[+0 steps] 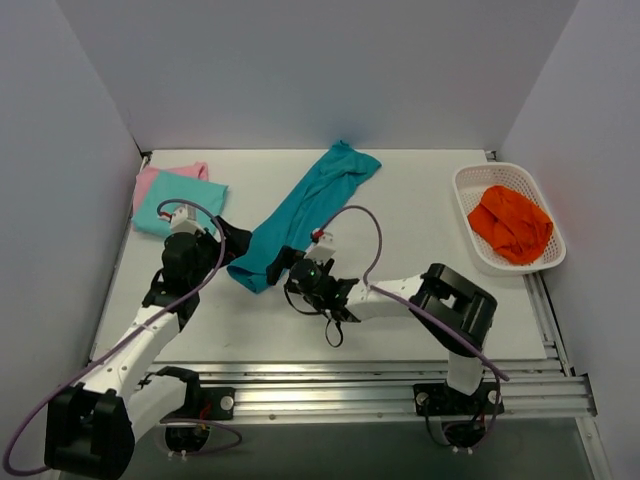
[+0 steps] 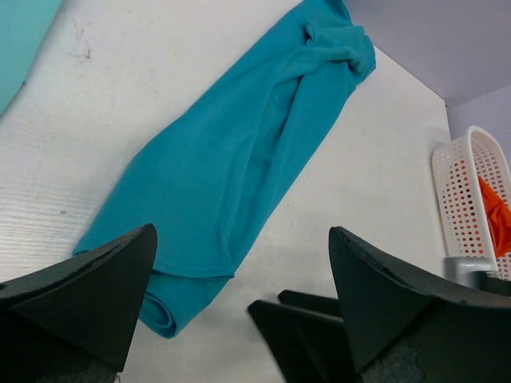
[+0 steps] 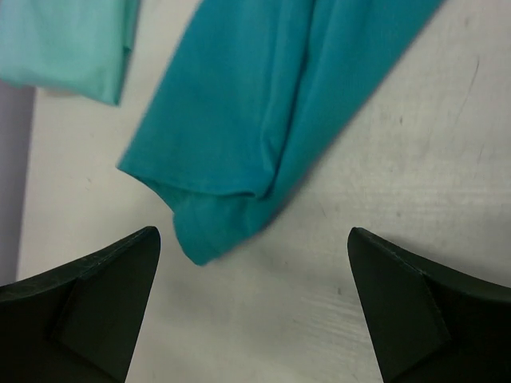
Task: Fold and stack the t-shirts
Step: Rotate the tshirt 90 degrees
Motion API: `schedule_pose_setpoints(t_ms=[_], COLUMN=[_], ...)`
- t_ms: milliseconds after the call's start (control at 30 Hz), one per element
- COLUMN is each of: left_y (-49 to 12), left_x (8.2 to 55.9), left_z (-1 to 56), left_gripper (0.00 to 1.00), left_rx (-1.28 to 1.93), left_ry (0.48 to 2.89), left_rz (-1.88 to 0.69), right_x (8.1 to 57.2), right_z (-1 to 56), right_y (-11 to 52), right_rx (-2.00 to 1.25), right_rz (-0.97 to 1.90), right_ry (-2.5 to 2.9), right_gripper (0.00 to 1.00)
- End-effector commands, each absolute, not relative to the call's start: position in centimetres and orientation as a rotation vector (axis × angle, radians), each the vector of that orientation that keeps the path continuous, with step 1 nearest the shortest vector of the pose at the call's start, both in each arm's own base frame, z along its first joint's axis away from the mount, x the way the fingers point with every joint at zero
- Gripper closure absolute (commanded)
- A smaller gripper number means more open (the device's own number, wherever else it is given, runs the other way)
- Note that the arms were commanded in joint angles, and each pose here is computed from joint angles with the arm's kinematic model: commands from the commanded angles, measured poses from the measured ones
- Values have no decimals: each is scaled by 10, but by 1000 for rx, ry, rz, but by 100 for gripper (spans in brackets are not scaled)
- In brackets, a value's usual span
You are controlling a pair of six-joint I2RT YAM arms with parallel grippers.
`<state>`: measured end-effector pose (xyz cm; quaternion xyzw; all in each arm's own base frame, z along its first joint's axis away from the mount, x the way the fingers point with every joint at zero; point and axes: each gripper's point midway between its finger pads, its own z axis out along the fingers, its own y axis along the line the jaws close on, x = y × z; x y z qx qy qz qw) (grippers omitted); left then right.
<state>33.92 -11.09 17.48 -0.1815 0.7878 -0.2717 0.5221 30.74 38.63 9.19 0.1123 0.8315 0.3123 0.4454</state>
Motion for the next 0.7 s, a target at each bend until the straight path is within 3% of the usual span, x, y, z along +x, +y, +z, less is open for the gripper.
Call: schedule_pose_setpoints(t_ms=[0,333,667], left_y=[-102,-93,-87], left_x=[329,320,317], left_z=[185,189,186], left_gripper=[2,3,3], left_rx=[-465,-482,-483], left_ry=[1866,1864,1869], left_rz=[-642,-609,-581], right_x=[299,296,332], right_z=[91,54,27], right_y=[403,425,447], right_rx=[377,352,360], right_rz=[798,802,826], right_ry=[2037,2089,2094], right_gripper=[0,0,3])
